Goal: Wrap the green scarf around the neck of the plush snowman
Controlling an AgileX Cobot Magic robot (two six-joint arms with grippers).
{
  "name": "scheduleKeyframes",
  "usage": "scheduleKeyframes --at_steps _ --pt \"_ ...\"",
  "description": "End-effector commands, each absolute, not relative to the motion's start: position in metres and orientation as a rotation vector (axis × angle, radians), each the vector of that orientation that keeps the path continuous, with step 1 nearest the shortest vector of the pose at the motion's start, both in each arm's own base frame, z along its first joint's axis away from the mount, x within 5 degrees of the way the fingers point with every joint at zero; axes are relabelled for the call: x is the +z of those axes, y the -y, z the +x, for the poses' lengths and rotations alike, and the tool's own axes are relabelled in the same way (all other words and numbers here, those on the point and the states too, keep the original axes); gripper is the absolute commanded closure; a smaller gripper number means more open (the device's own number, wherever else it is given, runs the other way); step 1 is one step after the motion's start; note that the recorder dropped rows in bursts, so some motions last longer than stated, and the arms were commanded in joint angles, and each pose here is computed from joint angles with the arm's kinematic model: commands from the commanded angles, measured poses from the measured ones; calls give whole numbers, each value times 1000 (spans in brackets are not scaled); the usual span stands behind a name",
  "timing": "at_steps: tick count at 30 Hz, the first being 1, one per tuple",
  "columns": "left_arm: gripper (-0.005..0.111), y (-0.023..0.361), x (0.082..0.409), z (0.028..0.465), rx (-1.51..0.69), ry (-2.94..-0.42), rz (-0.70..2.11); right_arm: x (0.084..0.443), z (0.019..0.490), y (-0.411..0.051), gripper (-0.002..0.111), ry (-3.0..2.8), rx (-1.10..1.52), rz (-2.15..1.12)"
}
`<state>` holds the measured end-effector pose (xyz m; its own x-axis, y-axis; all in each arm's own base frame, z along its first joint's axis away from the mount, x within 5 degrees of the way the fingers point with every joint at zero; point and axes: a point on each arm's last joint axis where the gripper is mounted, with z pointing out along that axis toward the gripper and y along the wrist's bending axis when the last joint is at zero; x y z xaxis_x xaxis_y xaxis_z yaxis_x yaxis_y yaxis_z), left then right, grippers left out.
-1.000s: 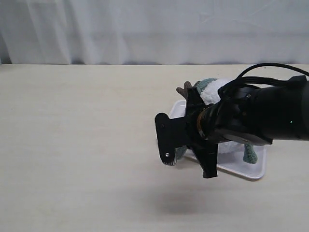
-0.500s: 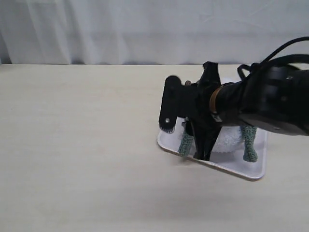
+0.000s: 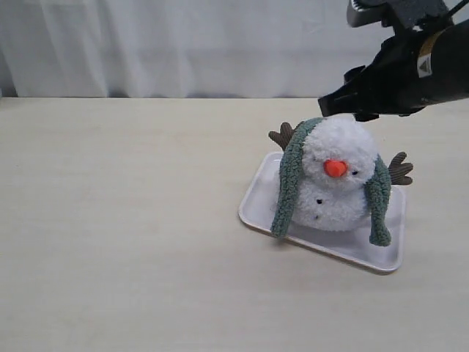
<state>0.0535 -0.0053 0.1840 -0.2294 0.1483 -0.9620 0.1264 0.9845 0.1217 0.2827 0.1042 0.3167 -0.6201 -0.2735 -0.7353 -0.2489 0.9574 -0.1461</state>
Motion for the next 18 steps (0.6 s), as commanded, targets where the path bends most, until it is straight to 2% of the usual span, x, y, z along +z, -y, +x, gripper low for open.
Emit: scheduleKeyframes --at_steps 1,6,11,13,18 --pt "107 5 184 54 15 -1796 194 317 305 -104 69 -2370 115 -363" --pt "107 5 184 54 15 -1796 194 314 334 -118 85 -2470 159 -502" --pt "107 5 184 54 15 -1796 194 294 364 -126 100 -2540 133 -518" --pt "107 5 184 54 15 -1796 194 287 371 -128 104 -2549 127 -527" --pt "107 5 184 54 15 -1796 194 268 382 -132 104 -2583 114 -562"
